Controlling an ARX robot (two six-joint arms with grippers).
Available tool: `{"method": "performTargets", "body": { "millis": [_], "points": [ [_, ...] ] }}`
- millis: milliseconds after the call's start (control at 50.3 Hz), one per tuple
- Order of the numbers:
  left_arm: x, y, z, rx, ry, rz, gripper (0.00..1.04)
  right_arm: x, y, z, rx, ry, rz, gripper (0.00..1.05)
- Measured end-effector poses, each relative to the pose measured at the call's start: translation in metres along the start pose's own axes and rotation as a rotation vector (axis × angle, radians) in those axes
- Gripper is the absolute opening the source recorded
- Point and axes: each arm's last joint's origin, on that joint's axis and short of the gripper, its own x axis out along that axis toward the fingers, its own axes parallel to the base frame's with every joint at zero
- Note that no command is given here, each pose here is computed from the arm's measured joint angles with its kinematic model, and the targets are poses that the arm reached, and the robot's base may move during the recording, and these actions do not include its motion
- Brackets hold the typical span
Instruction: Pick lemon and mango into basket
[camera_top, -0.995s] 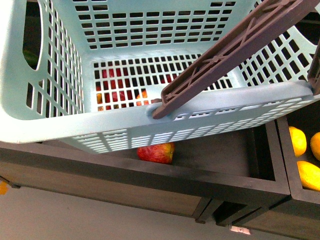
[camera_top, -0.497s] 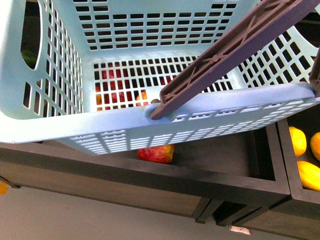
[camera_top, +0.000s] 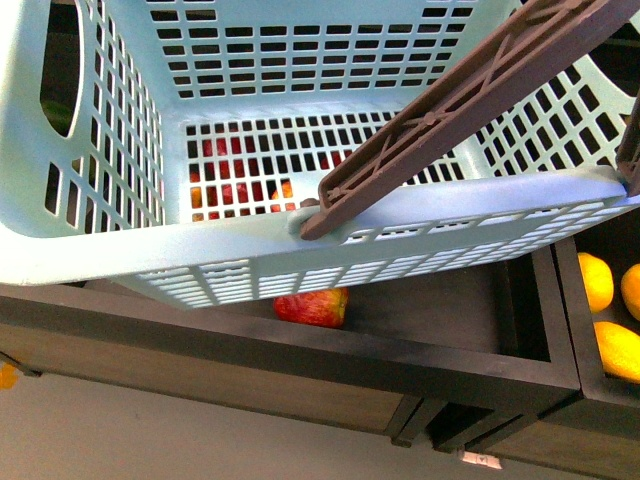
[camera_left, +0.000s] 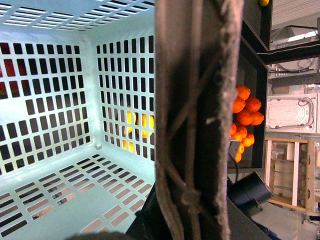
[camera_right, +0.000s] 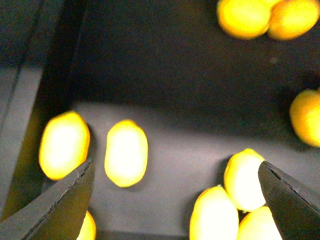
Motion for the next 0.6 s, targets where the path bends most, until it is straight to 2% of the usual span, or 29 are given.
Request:
{"method": "performTargets", "body": {
  "millis": [219, 597],
  "points": [
    [0.000, 0.000, 0.000, 0.000, -0.001, 0.001, 0.05, 0.058, 0.017, -0.031, -0.101, 0.191, 0.104, 0.96],
    [0.000, 0.000, 0.000, 0.000, -0.001, 0.000, 0.05, 0.099, 0.026, -0.038, -0.115, 0.237, 0.126, 0.96]
  ]
}}
